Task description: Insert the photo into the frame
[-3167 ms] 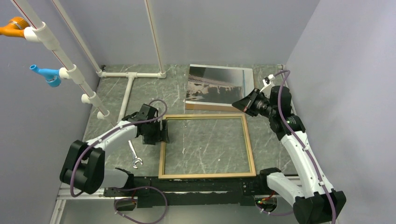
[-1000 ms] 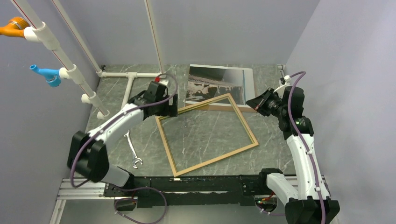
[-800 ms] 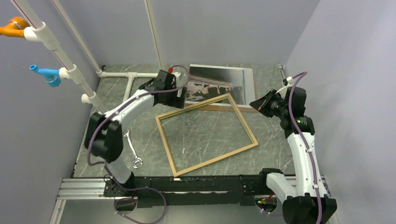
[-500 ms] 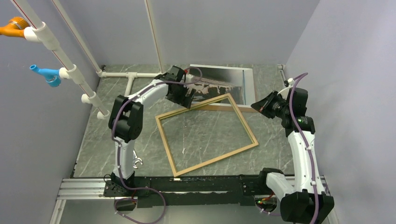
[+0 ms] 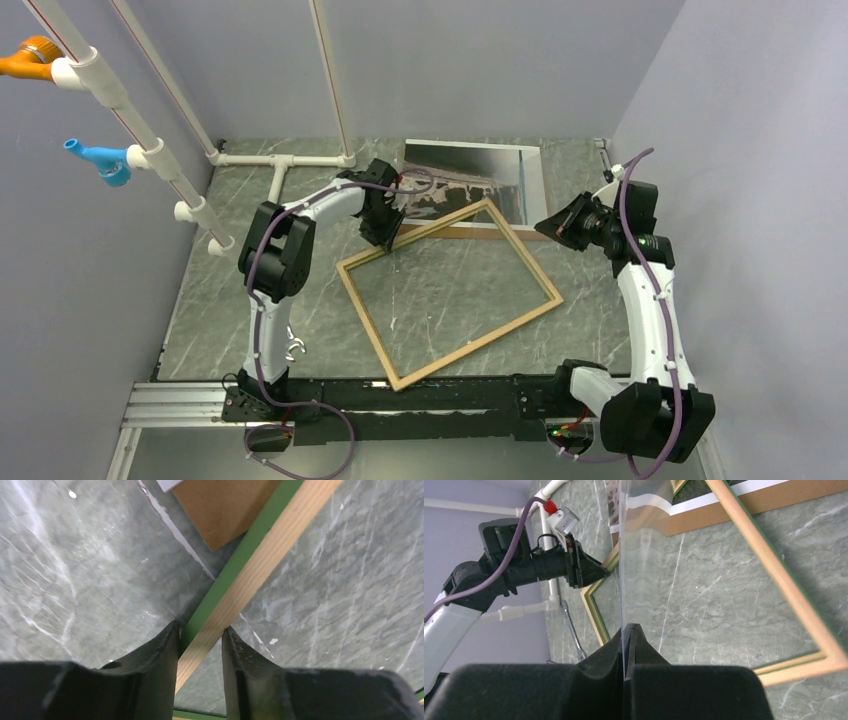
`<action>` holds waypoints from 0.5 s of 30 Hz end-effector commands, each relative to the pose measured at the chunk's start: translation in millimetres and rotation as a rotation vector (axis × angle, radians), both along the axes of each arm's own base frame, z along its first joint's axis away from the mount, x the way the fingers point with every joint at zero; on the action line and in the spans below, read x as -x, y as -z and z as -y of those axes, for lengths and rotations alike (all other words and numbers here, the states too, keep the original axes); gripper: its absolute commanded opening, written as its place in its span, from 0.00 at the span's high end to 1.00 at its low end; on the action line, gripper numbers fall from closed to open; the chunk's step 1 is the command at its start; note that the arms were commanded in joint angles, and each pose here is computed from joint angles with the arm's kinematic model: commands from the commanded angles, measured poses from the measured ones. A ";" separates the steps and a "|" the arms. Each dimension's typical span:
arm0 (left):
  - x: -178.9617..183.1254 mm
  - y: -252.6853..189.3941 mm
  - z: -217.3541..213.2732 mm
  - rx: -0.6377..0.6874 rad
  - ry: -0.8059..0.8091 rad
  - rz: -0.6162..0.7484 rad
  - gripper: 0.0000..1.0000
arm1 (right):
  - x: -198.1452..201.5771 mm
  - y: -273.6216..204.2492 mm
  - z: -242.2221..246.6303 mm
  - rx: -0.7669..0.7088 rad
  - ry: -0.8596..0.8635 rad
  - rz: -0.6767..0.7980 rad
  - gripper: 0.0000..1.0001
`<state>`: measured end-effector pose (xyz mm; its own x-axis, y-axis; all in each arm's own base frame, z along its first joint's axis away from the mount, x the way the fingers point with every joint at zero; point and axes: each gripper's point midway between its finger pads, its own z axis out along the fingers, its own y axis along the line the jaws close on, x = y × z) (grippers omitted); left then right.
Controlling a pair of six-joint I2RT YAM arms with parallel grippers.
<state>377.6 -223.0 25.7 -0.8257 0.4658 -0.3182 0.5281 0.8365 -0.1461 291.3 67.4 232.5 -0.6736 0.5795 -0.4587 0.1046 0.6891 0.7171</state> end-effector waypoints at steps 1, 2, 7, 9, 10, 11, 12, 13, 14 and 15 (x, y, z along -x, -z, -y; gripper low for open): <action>24.4 -1.0 10.5 0.032 -0.024 -0.090 0.73 | -4.0 -30.6 -4.3 -0.014 -0.043 0.067 1.00; 28.1 -3.9 13.5 0.047 -0.034 -0.097 0.78 | -4.6 -31.8 -4.3 -0.017 -0.044 0.067 1.00; 46.0 -35.0 26.9 0.172 -0.106 -0.085 1.00 | -3.6 -34.8 -6.1 -0.032 -0.044 0.057 1.00; 54.3 -47.9 28.8 0.221 -0.150 -0.081 1.00 | -1.9 -34.9 -8.0 -0.047 -0.046 0.052 1.00; 57.9 -54.8 29.1 0.244 -0.179 -0.074 1.00 | -1.3 -34.7 -8.9 -0.055 -0.047 0.051 1.00; 62.8 -58.0 27.3 0.256 -0.211 -0.071 1.00 | -0.6 -34.4 -10.3 -0.067 -0.050 0.050 1.00; 68.2 -61.3 24.7 0.267 -0.250 -0.071 1.00 | 0.3 -32.6 -12.4 -0.084 -0.052 0.043 1.00; 73.0 -63.9 22.3 0.277 -0.285 -0.069 1.00 | 1.2 -32.4 -14.6 -0.098 -0.059 0.043 1.00; 78.9 -63.4 18.1 0.275 -0.323 -0.072 1.00 | 1.2 -31.9 -16.0 -0.111 -0.062 0.041 1.00; 83.6 -64.9 14.4 0.274 -0.356 -0.068 1.00 | 1.5 -31.0 -17.3 -0.123 -0.064 0.040 1.00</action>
<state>295.0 -221.9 48.8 -0.9376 0.2401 -0.2514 0.3108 0.9031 -0.2964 290.8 75.7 247.4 -0.6972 0.5785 -0.4235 0.0832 0.6520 0.7536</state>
